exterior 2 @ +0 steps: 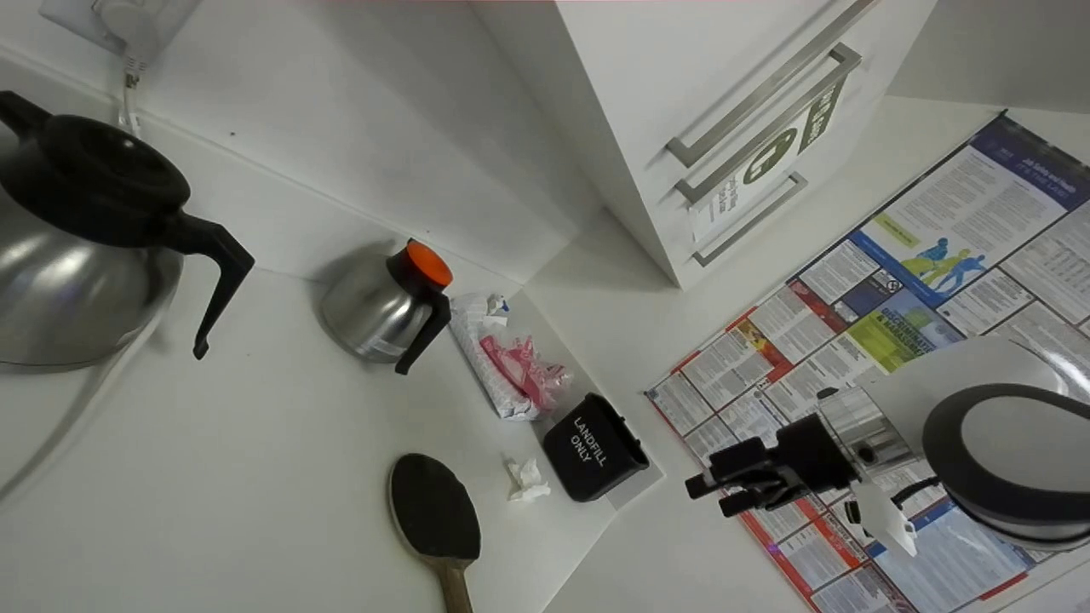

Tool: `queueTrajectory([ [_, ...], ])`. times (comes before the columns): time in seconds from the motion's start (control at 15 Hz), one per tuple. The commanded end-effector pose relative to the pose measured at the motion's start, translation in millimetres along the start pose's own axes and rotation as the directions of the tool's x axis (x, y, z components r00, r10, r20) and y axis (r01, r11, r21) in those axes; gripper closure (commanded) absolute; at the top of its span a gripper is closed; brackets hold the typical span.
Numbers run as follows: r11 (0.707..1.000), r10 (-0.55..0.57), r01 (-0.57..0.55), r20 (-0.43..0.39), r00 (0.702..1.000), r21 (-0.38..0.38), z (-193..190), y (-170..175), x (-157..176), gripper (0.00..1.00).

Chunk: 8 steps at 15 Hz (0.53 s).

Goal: Put the white crumpled paper in the black bin

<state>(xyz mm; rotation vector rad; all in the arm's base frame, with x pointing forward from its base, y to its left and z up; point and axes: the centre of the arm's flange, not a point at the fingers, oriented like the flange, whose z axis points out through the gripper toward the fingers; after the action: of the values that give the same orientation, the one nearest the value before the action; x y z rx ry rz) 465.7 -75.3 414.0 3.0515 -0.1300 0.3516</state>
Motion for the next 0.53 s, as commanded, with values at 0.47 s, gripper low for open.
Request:
queueTrajectory([
  [0.47,0.994,0.073,-0.076,-0.040,0.996,-0.075,111.9,31.8,98.2,0.00],
])
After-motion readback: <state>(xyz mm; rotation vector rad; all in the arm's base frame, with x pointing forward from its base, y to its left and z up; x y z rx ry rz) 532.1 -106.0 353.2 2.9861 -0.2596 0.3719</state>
